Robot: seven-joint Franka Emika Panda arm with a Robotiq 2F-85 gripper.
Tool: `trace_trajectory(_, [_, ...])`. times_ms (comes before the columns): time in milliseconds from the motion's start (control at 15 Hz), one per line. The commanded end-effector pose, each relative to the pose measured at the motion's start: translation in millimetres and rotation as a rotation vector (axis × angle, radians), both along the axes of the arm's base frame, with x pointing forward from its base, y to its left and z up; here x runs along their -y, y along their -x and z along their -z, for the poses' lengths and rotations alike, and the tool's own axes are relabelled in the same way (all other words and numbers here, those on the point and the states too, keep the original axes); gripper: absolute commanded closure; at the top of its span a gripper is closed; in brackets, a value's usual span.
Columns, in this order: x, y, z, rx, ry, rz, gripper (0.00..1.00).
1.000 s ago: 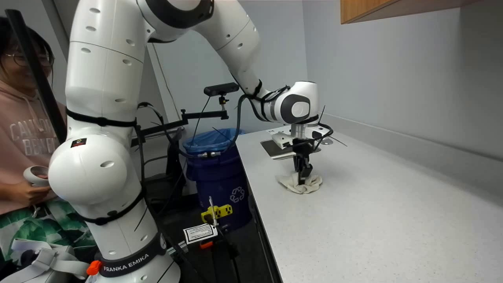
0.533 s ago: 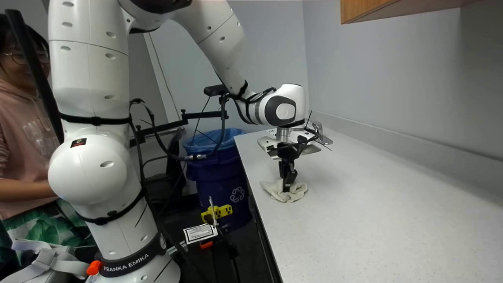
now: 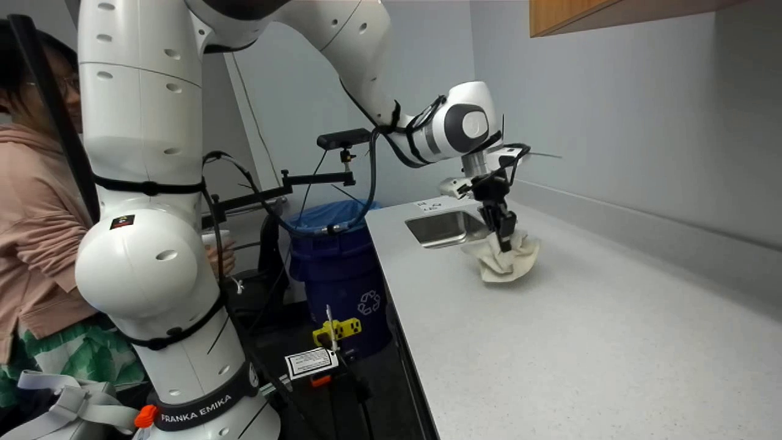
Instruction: Use the cloth to wipe the table.
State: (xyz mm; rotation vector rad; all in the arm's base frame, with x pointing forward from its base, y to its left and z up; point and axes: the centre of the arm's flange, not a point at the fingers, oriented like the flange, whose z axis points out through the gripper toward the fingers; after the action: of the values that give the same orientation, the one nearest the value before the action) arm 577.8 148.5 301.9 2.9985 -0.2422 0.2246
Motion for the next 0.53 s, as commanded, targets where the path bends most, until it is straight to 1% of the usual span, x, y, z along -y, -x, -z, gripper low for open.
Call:
trace_trajectory(0, [-15.8,-71.7,-24.9,0.134,0.060,0.024,0.98])
trace_trajectory(133, [-15.2,-100.0,-27.5,0.158,0.057,0.044,0.98])
trace_trajectory(267, [-15.9,-127.6,-19.7,0.137,0.000,0.071,0.98])
trace_trajectory(467, [-22.7,-162.6,5.0,0.079,-0.095,0.130,0.98])
